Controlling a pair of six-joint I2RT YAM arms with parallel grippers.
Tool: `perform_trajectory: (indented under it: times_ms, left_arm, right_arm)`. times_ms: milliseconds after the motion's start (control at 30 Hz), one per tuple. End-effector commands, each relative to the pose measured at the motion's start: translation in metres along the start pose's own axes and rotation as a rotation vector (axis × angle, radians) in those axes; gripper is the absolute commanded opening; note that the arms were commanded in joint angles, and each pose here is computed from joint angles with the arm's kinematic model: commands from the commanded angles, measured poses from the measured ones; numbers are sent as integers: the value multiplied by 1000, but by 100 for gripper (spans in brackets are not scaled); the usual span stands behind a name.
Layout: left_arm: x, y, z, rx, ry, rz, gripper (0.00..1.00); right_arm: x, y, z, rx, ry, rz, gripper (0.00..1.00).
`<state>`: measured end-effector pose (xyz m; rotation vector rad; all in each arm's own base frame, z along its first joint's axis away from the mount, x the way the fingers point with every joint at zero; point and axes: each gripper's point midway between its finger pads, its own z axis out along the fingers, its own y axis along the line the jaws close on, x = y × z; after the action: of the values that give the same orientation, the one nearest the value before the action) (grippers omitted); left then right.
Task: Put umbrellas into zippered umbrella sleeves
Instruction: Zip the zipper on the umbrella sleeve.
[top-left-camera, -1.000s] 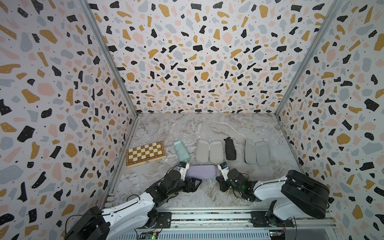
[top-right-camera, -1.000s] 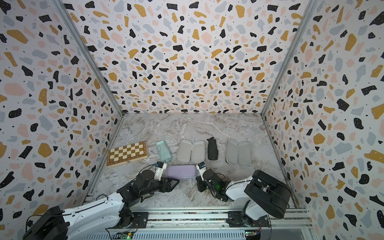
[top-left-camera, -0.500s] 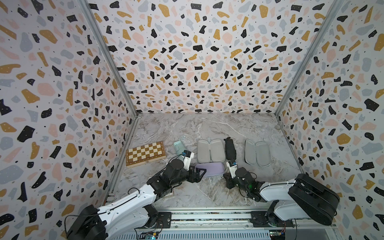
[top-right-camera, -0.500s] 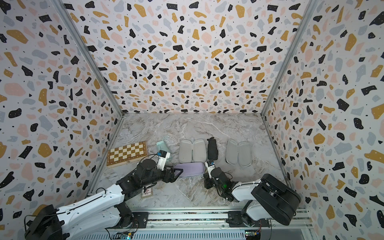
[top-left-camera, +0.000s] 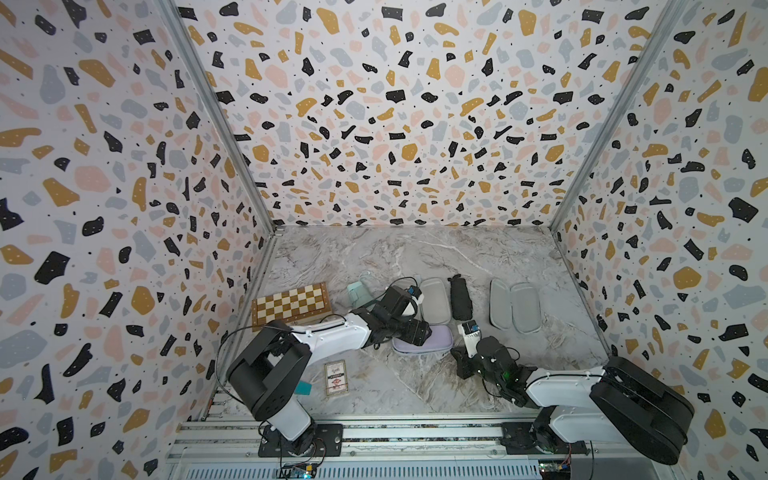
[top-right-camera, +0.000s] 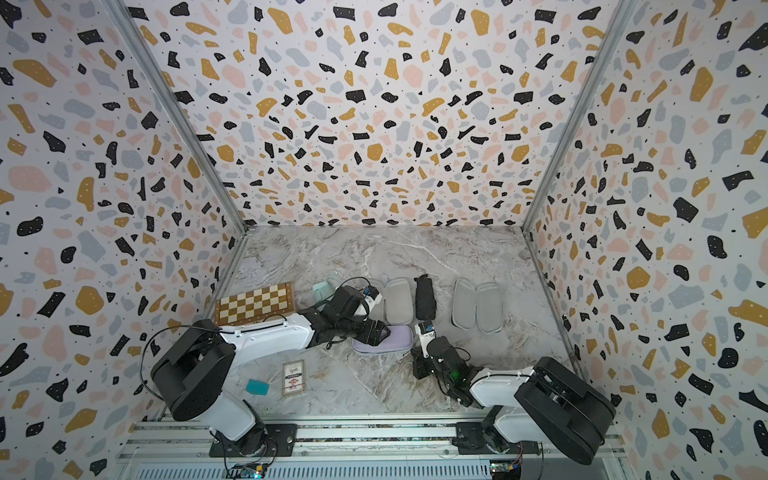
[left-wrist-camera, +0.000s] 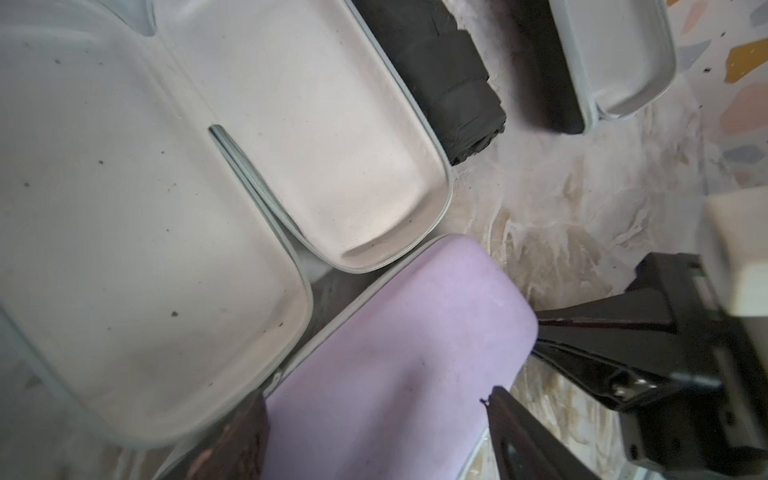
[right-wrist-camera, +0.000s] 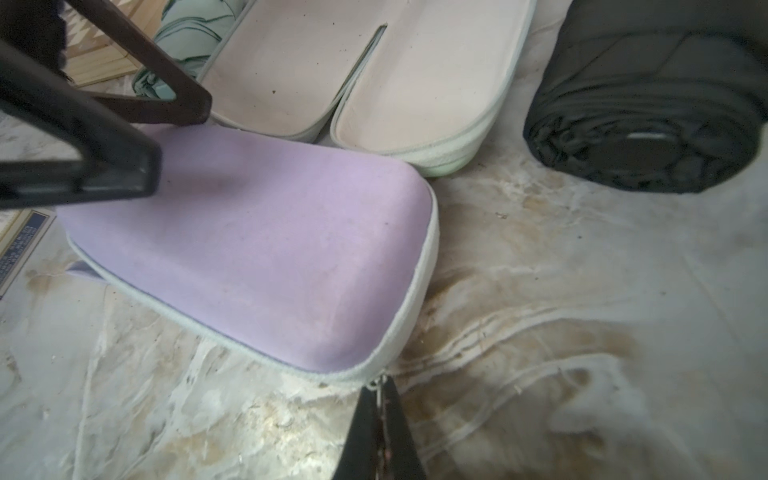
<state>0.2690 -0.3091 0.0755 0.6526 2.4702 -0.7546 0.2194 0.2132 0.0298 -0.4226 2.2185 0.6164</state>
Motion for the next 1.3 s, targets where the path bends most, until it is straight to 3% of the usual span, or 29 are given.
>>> perform_trajectory:
  times_ms: [0,333,433,633,733,867,1067,1267]
  left_arm:
    - [8,-2,-6,-20,7,14,82]
    - [48,-19,1,29,81,-4,80]
    - [58,-26,-8,57,80,-63,80]
    - [54,-19,-26,-49,34,-56,83]
    - [47,-20,-23,-42,25,-35,84]
    - [27,11,-18,-161,39,-28,86]
    - [25,-9,1,29,49,1,83]
    - [48,5,1,-2,36,-8,82]
  right_arm:
    - [-2,-5,-4,19,-17,-8,0]
    - [0,20,-2,-113,-6,-25,0]
    - [-3,29,-1,-132,-8,-44,0]
    - [-7,40,8,-143,-7,-78,0]
    - [-9,51,12,-215,-1,-139,0]
    - [-15,49,13,-238,-11,-170,0]
    - [-15,45,10,-220,-23,-172,0]
    - [-9,36,13,-175,-4,-145,0]
